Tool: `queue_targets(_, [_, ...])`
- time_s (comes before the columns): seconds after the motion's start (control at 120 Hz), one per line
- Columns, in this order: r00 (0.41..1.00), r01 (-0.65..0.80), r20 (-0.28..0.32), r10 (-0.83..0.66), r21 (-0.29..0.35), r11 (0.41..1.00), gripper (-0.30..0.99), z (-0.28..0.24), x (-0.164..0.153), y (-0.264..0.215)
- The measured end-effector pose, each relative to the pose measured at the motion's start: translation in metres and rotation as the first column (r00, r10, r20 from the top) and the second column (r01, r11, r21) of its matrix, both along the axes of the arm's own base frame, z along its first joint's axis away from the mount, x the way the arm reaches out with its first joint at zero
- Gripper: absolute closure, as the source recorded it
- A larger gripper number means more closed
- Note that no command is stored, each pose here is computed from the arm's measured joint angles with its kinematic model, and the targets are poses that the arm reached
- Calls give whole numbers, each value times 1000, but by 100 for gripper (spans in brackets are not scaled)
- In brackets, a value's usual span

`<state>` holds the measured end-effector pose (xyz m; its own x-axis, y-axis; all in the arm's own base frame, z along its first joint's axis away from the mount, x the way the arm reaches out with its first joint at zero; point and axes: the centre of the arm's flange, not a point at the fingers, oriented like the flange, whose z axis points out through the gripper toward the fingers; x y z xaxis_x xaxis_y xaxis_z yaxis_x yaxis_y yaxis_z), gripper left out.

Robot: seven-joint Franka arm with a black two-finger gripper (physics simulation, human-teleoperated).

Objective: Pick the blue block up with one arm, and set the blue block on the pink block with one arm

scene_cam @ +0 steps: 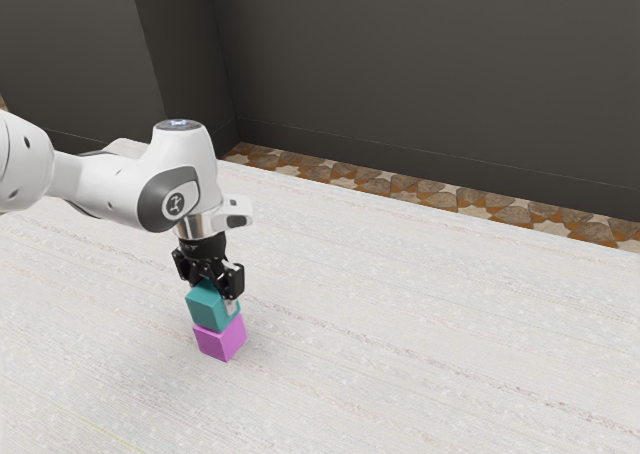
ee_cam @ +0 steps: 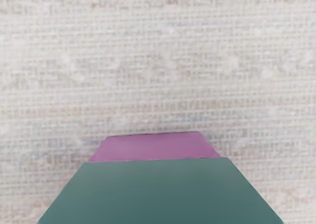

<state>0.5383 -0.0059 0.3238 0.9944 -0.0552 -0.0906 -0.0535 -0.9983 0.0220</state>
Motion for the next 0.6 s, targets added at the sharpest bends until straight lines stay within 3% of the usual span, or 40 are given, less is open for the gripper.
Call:
queue_targets(0.333, [1000,-6,-8,6,1,1000,30,-3,-5,-1])
queue_targets(0.6, [1000,-6,-6,6,-1,1000,9,-3,-5,-2])
